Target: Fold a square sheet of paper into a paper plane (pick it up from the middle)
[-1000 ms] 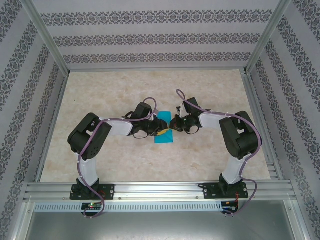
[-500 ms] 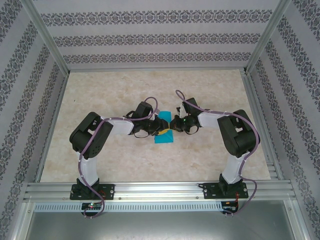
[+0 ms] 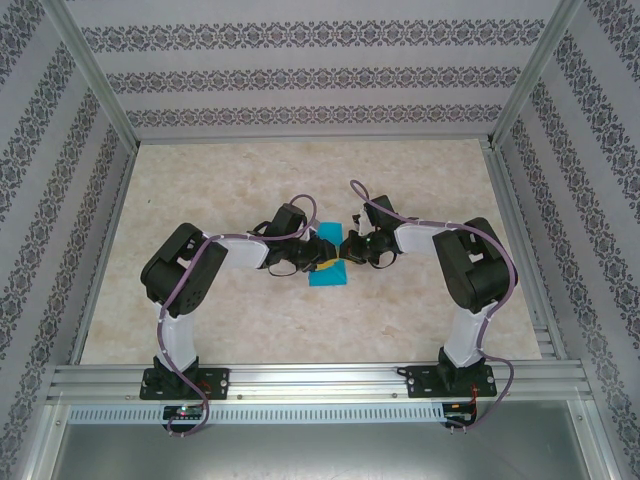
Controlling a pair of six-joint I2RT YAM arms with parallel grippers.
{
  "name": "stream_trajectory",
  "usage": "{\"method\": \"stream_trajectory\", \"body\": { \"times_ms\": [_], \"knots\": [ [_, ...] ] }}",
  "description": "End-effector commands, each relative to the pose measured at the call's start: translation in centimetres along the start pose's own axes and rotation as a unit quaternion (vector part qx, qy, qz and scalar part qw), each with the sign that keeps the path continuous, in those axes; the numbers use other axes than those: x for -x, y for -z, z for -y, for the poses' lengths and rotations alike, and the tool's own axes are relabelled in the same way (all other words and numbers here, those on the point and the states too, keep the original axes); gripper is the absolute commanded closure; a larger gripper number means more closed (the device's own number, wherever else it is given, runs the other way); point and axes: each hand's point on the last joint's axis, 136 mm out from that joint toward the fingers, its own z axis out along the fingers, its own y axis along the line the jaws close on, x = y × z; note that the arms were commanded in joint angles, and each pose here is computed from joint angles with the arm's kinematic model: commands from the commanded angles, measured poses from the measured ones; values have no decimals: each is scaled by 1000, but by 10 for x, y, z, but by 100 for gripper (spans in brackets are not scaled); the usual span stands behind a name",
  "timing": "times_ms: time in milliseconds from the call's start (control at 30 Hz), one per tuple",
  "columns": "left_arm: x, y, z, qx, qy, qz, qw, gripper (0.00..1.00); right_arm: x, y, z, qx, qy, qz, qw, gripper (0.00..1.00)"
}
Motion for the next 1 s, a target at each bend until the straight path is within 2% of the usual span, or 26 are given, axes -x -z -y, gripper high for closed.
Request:
{"method": "stream_trajectory", "body": {
  "times_ms": [0, 500, 733, 967],
  "knots": [
    [7, -3, -7, 14, -6, 5, 1000, 72, 3, -3, -1, -6, 16, 2, 1000, 93],
    [7, -4, -17, 36, -4, 5, 999, 72, -2, -1, -1, -6, 11, -2, 1000, 93],
    [6, -5, -20, 43, -4, 1, 999, 73, 1, 7, -4, -11, 10, 7, 1000, 86],
    [4, -6, -28, 56, 4, -2, 998, 73, 6, 17, -12, -12, 17, 21, 1000, 84]
  ]
}}
